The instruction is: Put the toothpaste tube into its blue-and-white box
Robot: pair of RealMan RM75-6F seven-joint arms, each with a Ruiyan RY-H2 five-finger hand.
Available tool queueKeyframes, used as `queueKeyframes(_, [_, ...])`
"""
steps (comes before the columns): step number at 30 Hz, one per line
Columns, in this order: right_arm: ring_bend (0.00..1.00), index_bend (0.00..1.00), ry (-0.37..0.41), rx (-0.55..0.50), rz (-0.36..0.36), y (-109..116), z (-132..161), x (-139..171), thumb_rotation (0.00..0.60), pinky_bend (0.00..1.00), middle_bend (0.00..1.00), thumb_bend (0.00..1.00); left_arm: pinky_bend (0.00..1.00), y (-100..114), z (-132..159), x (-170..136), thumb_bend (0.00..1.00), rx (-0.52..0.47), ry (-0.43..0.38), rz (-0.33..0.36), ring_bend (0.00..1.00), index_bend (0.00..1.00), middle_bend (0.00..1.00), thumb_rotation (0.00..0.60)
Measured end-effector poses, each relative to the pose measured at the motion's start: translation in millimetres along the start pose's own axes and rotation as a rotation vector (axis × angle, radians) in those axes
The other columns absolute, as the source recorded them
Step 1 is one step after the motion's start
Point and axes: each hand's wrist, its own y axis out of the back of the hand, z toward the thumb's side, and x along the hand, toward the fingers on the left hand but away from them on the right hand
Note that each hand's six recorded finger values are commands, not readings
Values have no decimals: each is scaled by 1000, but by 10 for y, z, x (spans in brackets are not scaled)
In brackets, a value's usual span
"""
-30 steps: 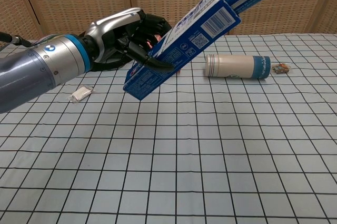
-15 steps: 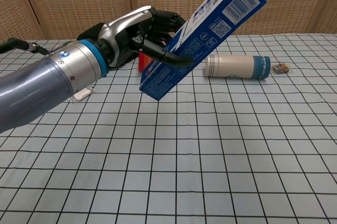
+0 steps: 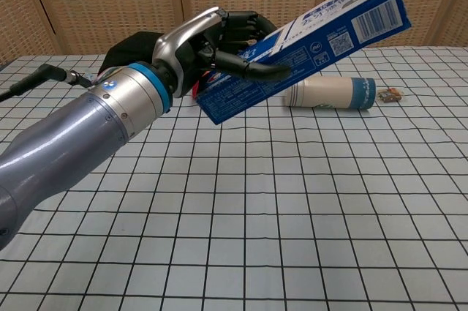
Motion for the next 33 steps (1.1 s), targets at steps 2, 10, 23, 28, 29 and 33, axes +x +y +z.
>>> queueKeyframes(2, [41,74,-44,30,-53,88,-114,36,600,65,19,225,462,19,15,-3,109,-25,-8,17,488,573,442,600])
queueKeyframes(10, [44,115,-280,175,-166,135,-820,119,600,73,47,225,462,145,90,-42,122,-234,-41,99,488,575,443,600])
queueKeyframes(23, [43,112,-382,-74,86,-627,-1337,209,600,17,54,59,462,428,210,-131,125,-240,-77,122,488,569,443,600])
queueKeyframes(28, [17,113,-340,-151,138,-953,-1412,273,600,0,63,0,462,616,140,-214,122,-171,-59,117,488,568,443,600])
queueKeyframes(29, [13,113,-326,-150,143,-1014,-1417,285,600,0,62,0,462,661,116,-238,122,-151,-52,114,488,568,443,600])
queueKeyframes(33, [0,113,-253,-155,162,-1327,-1434,363,600,0,58,0,462,863,-6,-365,122,-65,-17,101,488,568,443,600])
